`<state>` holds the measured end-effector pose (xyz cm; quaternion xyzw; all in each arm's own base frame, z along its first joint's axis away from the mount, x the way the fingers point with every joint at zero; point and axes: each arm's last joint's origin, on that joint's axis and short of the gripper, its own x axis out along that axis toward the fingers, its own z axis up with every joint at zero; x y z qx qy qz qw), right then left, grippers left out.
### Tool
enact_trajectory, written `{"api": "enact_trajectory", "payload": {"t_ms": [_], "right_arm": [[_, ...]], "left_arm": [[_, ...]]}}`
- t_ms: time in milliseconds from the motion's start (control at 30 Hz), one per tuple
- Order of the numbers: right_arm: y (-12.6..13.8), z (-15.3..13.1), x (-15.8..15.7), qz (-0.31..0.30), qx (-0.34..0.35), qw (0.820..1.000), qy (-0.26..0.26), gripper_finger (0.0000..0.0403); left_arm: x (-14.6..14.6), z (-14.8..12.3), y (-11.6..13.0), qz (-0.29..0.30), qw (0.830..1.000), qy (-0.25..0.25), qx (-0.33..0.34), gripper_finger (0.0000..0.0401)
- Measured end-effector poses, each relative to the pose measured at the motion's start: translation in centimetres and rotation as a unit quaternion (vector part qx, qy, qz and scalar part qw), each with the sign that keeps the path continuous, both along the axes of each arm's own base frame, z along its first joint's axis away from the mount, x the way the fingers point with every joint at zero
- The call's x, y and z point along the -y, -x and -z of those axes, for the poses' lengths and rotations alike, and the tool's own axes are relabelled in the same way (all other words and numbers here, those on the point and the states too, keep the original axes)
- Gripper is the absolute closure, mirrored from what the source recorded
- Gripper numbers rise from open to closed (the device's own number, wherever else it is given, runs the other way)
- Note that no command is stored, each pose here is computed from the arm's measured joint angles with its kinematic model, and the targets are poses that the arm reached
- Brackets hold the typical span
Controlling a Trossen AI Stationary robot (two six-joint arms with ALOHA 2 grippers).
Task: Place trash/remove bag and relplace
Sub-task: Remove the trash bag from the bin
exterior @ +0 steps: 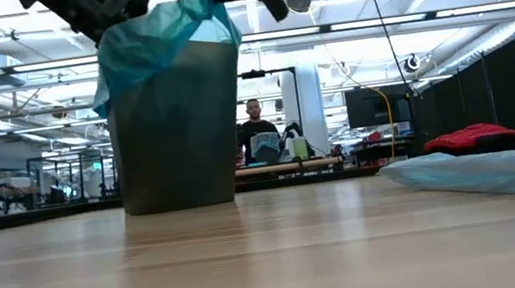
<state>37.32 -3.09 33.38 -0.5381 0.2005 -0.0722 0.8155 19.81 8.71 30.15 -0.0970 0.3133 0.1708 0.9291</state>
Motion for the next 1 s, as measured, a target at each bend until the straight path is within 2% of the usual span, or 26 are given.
{"api": "enact_trajectory", "payload": {"t_ms": [167,400,533,733,1000], "right_arm": [[0.0,-1.3,0.7,-0.016,0.006,0.999,-0.044,0.0403],[0.4,-0.5,0.7,-0.009,-0.044,0.997,-0.059,0.0403],[0.7,-0.3,0.6,-0.005,-0.066,0.996,-0.067,0.0403],[2.1,-2.2,0.5,-0.007,-0.038,0.997,-0.065,0.0403],[3.3,-3.6,0.2,-0.034,-0.010,0.993,-0.111,0.0403]], "left_arm": [[1.0,1.3,-2.6,0.022,1.000,0.011,-0.009,0.0401],[3.3,2.2,-5.6,0.072,0.997,0.010,0.014,0.0401],[4.2,1.9,-6.1,0.082,0.996,0.013,0.035,0.0401],[5.7,1.7,-6.5,0.093,0.994,0.022,0.056,0.0401],[6.9,0.9,-7.1,0.095,0.990,0.016,0.103,0.0401]]}}
